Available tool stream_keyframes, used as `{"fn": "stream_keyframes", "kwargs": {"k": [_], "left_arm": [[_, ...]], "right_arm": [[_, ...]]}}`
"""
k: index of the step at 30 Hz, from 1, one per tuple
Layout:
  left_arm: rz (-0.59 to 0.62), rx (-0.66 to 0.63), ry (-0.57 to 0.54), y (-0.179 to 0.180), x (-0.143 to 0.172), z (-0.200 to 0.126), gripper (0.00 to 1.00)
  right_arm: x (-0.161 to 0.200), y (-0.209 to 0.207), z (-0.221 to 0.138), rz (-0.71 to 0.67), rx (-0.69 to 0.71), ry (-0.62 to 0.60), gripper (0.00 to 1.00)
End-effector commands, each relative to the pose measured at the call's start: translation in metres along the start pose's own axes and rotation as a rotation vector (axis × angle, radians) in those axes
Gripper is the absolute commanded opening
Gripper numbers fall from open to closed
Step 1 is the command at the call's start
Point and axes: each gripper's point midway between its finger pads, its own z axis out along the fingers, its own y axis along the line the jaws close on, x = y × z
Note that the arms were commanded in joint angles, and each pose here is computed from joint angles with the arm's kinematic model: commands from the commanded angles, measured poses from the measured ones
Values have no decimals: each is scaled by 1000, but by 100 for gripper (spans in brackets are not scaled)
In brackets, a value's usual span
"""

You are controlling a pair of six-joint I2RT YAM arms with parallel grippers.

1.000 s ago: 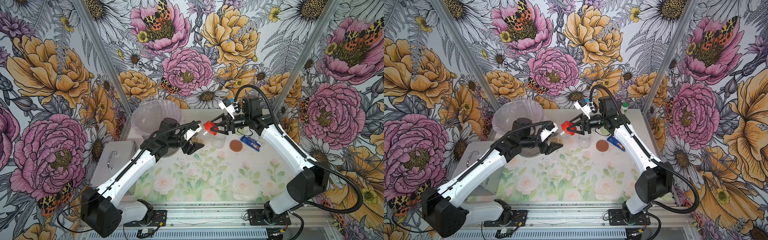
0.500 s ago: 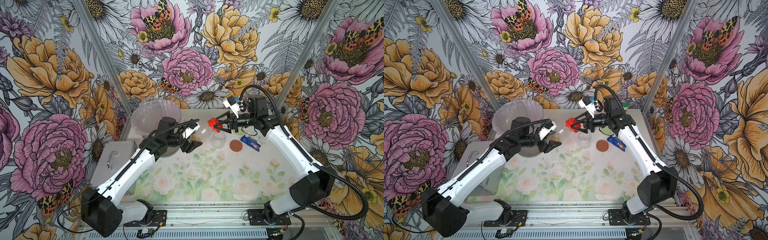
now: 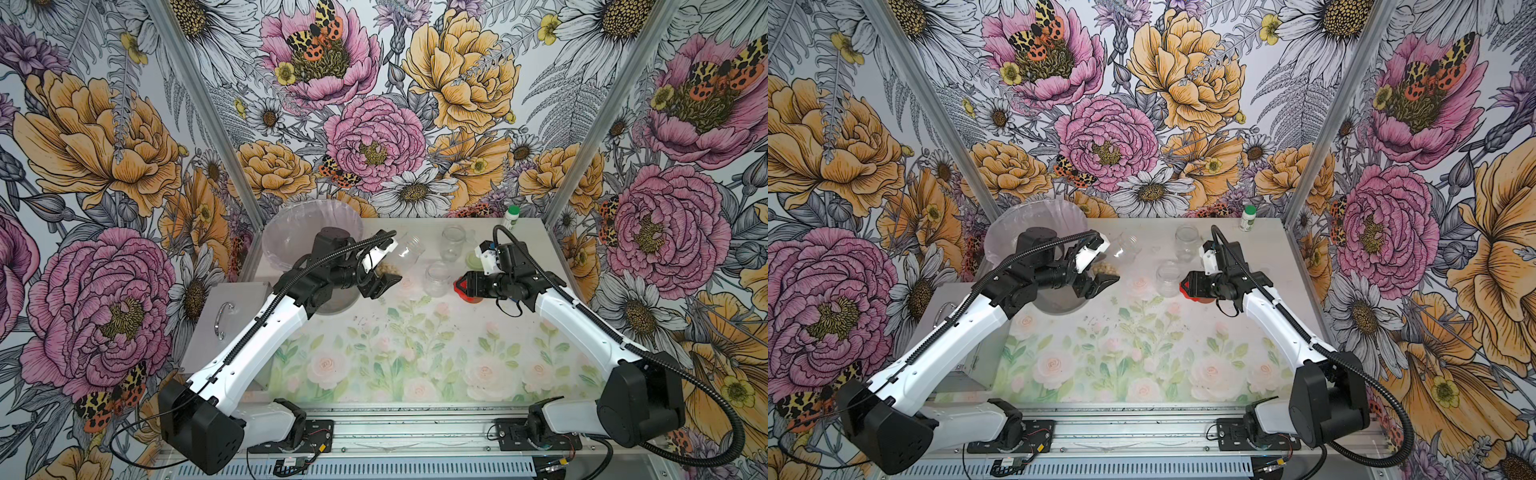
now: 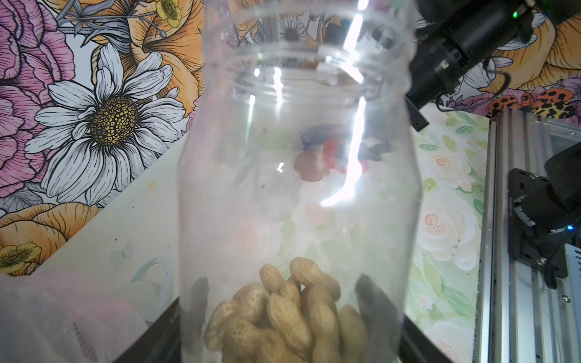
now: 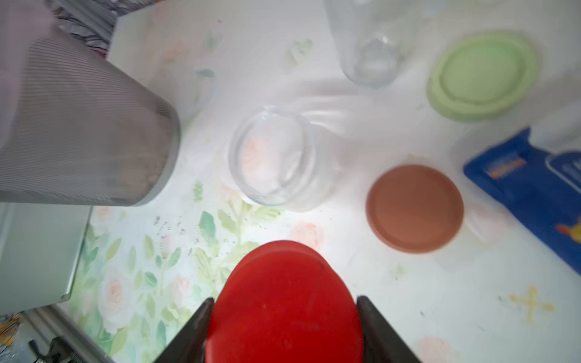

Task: Empty moldy peanuts from jars
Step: Pour the moldy peanuts from the jar into the trash bin, then place the lid at the center of the board.

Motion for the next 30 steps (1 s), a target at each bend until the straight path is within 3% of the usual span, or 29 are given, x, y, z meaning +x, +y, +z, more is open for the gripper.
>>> {"fn": "stream_keyframes", "kwargs": {"k": [1,13,25,30], "left_arm": [[41,-57,-23,6,-19,-13,20],[85,-192,22,27,-30,-39,22],[99,-449,250,83,-7,-88,23],[78,-498,263,95,0,-102,23]], "right_arm": [[-2,-33,-3,113,164,-85,48],[59,-78,46,228,294,80,50],[93,-99,63,266,375,175,57],[96,-102,60,273,386,182,68]]}}
